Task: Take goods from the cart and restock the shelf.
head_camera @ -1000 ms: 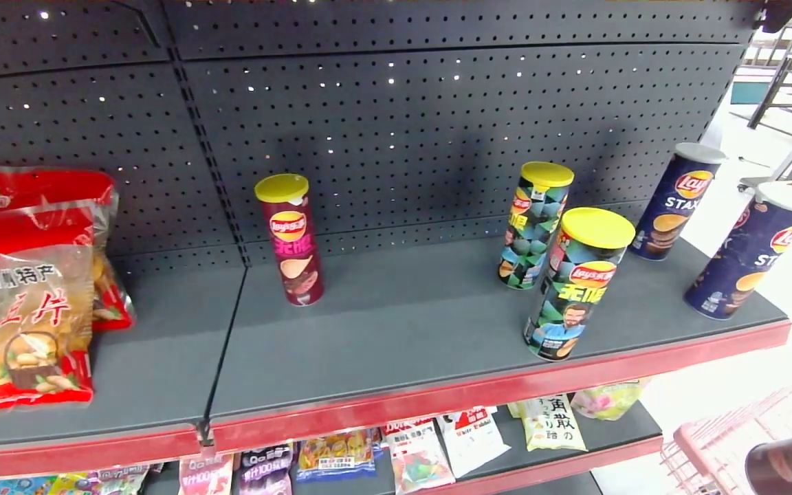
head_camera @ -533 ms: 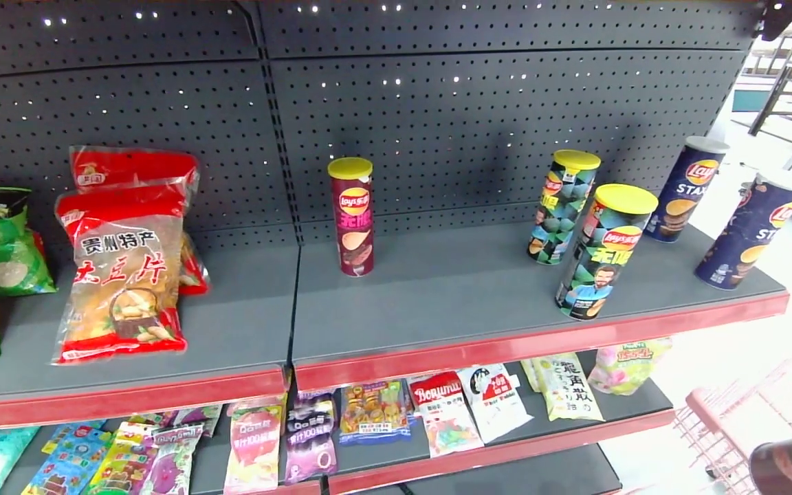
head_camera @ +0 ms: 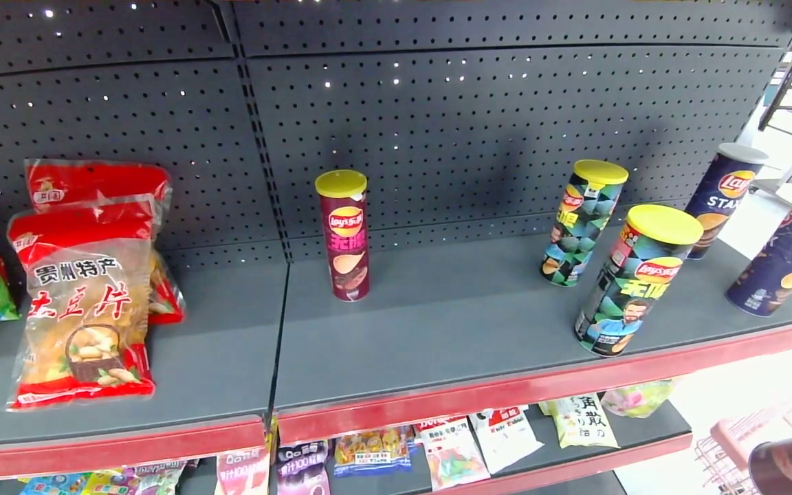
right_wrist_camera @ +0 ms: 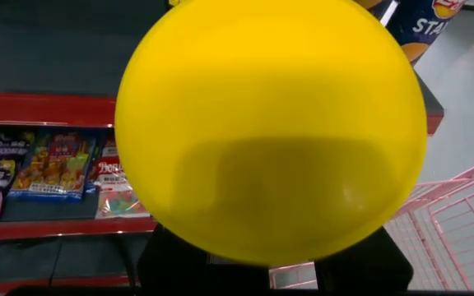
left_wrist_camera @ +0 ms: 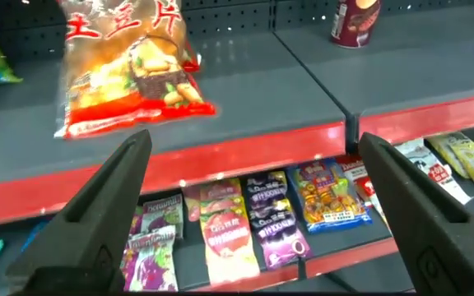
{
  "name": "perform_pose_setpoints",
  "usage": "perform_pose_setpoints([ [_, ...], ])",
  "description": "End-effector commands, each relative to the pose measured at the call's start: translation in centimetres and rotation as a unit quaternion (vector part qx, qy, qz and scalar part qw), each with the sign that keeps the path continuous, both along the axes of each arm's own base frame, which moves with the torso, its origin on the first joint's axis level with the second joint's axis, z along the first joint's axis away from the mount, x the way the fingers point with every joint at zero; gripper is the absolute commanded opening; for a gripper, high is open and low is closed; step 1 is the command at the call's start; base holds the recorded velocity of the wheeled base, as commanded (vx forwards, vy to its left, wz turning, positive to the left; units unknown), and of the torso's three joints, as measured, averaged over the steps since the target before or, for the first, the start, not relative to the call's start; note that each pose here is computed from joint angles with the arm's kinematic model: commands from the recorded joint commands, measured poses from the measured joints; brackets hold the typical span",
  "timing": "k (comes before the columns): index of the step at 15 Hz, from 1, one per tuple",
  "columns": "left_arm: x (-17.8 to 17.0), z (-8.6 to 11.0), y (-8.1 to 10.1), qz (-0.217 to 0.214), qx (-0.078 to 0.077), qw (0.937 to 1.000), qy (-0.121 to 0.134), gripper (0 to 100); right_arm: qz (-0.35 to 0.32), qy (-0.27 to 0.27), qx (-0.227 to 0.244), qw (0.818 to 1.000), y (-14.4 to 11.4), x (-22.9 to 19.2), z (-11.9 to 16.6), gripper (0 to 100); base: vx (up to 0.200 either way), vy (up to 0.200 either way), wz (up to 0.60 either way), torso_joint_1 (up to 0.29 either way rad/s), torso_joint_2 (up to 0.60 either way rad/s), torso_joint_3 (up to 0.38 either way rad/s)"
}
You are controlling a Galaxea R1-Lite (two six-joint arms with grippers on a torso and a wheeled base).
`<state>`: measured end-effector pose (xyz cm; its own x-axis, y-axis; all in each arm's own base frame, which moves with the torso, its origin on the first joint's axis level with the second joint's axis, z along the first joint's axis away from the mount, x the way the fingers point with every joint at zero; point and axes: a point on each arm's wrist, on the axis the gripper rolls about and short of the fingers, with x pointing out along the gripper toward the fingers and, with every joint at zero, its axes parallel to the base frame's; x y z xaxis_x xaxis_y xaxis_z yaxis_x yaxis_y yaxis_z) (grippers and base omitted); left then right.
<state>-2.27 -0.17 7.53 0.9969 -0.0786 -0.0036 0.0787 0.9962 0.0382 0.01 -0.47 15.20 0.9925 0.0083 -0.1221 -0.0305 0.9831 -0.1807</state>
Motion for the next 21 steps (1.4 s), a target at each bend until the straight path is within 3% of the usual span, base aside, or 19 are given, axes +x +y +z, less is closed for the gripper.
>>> perform_pose_setpoints([
  [1, 0.0, 0.0, 0.0, 0.0, 0.0, 1.0, 0.0, 100, 0.0, 0.0, -0.001, 1.0, 0.0, 0.0, 0.0, 0, 0.0, 0.0, 0.0, 0.0, 0.0, 0.0],
  [5, 0.0, 0.0, 0.0, 0.001, -0.002, 1.0, 0.0, 100, 0.003, -0.009, -0.001, 1.0, 0.0, -0.2, 0.0, 0, 0.0, 0.0, 0.0, 0.0, 0.0, 0.0],
  [7, 0.2, 0.0, 0.0, 0.0, -0.002, 0.9999, 0.012, 100, 0.012, -0.027, 0.003, 1.0, -0.2, -0.9, -0.3, 0, 0.0, 0.0, 0.0, 0.0, 0.0, 0.0],
  [9, 0.2, 0.1, 0.0, -0.003, 0.007, 0.9999, 0.011, 100, 0.014, -0.036, 0.005, 0.999, -0.3, -1.3, -0.7, 0, 0.0, 0.0, 0.0, 0.0, 0.0, 0.0],
  [10, 0.0, 2.5, 0.0, -0.017, 0.016, 0.9997, -0.009, 100, 0.015, -0.044, 0.008, 0.999, -0.3, -1.7, -1.4, 0, 0.0, 0.0, 0.0, 0.0, 0.0, 0.0],
  [11, 1.1, 8.6, 0.0, -0.032, -0.019, 0.9993, 0.0, 100, 0.015, -0.042, 0.008, 0.999, -0.3, -1.7, -1.6, 0, 0.0, 0.0, 0.0, 0.0, 0.0, 0.0],
  [12, 3.3, 13.3, -0.1, -0.036, -0.051, 0.9979, 0.014, 100, 0.016, -0.04, 0.007, 0.999, -0.3, -1.7, -2.0, 0, 0.0, 0.0, 0.0, 0.0, 0.0, 0.0],
  [13, 5.0, 14.9, -0.3, -0.047, -0.048, 0.9973, 0.03, 100, 0.016, -0.038, 0.007, 0.999, -0.3, -1.6, -2.1, 0, 0.0, 0.0, 0.0, 0.0, 0.0, 0.0],
  [14, 7.7, 15.7, -0.7, -0.104, -0.033, 0.9926, 0.053, 100, 0.015, -0.032, 0.005, 0.999, -0.3, -1.5, -2.2, 0, 0.0, 0.0, 0.0, 0.0, 0.0, 0.0],
  [15, 9.9, 14.8, -1.3, -0.151, -0.016, 0.9849, 0.083, 100, 0.016, -0.028, 0.005, 0.999, -0.3, -1.4, -2.3, 0, 0.0, 0.0, 0.0, 0.0, 0.0, 0.0],
  [16, 11.8, 13.8, -1.7, -0.193, -0.01, 0.9749, 0.111, 100, 0.014, -0.023, 0.003, 1.0, -0.3, -1.3, -2.3, 0, 0.0, 0.0, 0.0, 0.0, 0.0, 0.0],
  [18, 15.0, 12.4, -2.6, -0.277, -0.018, 0.9473, 0.161, 100, 0.009, -0.022, 0.004, 1.0, -0.3, -1.3, -2.2, 0, 0.0, 0.0, 0.0, 0.0, 0.0, 0.0],
  [19, 17.0, 12.0, -3.0, -0.309, 0.0, 0.9374, 0.161, 100, 0.009, -0.02, 0.005, 1.0, -0.2, -1.2, -2.3, 0, 0.0, 0.0, 0.0, 0.0, 0.0, 0.0],
  [20, 19.4, 11.3, -3.3, -0.325, 0.025, 0.9324, 0.157, 100, 0.009, -0.02, 0.006, 1.0, -0.2, -1.2, -2.4, 0, 0.0, 0.0, 0.0, 0.0, 0.0, 0.0],
  [21, 21.8, 10.4, -3.7, -0.331, 0.037, 0.9305, 0.154, 100, 0.01, -0.018, 0.006, 1.0, -0.2, -1.2, -2.4, 0, 0.0, 0.0, 0.0, 0.0, 0.0, 0.0],
])
